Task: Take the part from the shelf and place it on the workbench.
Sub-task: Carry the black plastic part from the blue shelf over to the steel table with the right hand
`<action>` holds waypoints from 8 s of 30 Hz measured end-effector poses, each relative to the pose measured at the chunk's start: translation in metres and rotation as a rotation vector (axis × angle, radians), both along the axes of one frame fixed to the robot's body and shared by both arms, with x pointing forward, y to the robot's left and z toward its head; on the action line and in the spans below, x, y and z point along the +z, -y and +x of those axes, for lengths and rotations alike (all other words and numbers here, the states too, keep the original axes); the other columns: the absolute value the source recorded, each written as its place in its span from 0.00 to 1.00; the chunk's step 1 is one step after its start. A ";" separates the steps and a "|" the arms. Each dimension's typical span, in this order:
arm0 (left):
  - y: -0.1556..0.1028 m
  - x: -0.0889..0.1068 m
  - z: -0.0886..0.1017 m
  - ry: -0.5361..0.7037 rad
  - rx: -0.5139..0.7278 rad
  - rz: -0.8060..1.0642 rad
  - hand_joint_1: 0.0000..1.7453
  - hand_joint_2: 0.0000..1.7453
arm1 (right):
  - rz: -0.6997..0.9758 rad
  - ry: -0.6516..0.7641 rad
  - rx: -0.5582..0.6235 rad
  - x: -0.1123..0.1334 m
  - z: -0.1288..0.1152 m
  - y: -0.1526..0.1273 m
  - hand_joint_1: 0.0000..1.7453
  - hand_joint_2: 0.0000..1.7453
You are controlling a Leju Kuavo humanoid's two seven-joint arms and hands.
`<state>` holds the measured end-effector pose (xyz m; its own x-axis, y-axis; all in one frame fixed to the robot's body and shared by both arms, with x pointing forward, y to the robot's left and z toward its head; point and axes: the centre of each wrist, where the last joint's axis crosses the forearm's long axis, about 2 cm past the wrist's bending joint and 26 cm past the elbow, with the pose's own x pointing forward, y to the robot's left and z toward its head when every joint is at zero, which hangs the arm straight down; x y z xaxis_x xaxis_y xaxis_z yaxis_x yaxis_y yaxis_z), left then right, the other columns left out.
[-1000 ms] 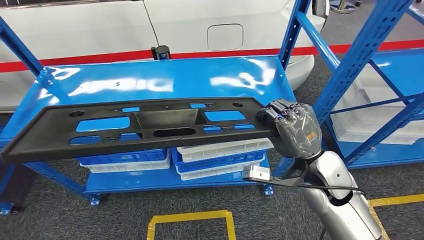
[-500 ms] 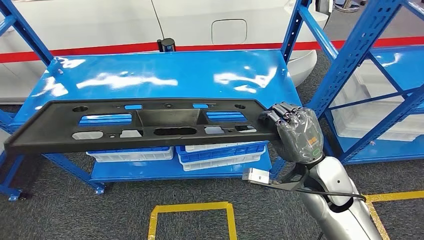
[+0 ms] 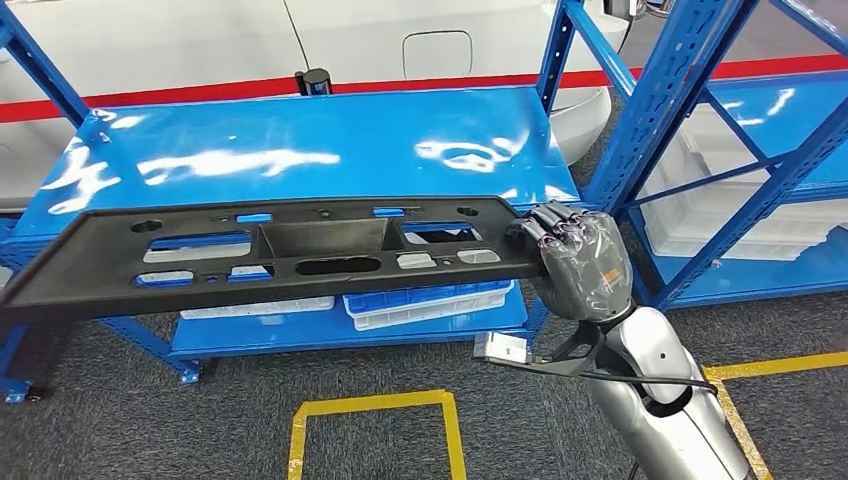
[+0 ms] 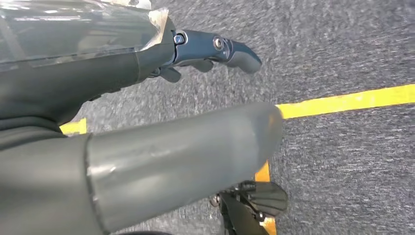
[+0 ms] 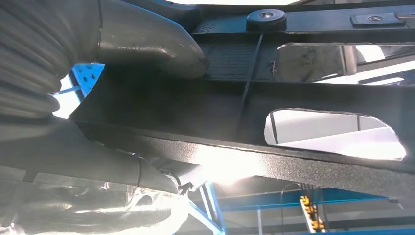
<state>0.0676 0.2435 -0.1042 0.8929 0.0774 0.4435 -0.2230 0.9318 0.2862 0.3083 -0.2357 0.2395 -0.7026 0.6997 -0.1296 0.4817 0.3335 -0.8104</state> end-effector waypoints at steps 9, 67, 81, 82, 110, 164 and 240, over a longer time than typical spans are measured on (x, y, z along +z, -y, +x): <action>0.000 0.000 0.001 0.001 0.000 0.000 0.00 0.00 | 0.003 -0.004 -0.007 -0.002 -0.001 0.001 1.00 1.00; 0.005 0.002 0.003 0.109 -0.015 0.138 0.00 0.00 | 0.079 -0.013 0.014 0.001 0.000 0.011 1.00 1.00; 0.005 0.002 0.002 0.101 -0.017 0.130 0.00 0.00 | 0.083 -0.009 0.013 0.004 0.003 0.015 1.00 1.00; 0.005 0.002 0.002 0.100 -0.018 0.130 0.00 0.00 | 0.082 -0.010 0.013 0.004 0.003 0.015 1.00 1.00; 0.005 0.001 -0.001 0.131 -0.020 0.136 0.00 0.00 | 0.057 -0.008 -0.019 -0.006 -0.010 0.034 1.00 1.00; 0.002 0.000 -0.006 0.104 -0.005 0.144 0.00 0.00 | 0.076 -0.003 -0.011 -0.005 -0.012 0.020 1.00 1.00; 0.004 0.000 -0.007 0.068 0.012 0.120 0.00 0.00 | 0.141 -0.028 -0.093 -0.009 -0.021 0.021 1.00 1.00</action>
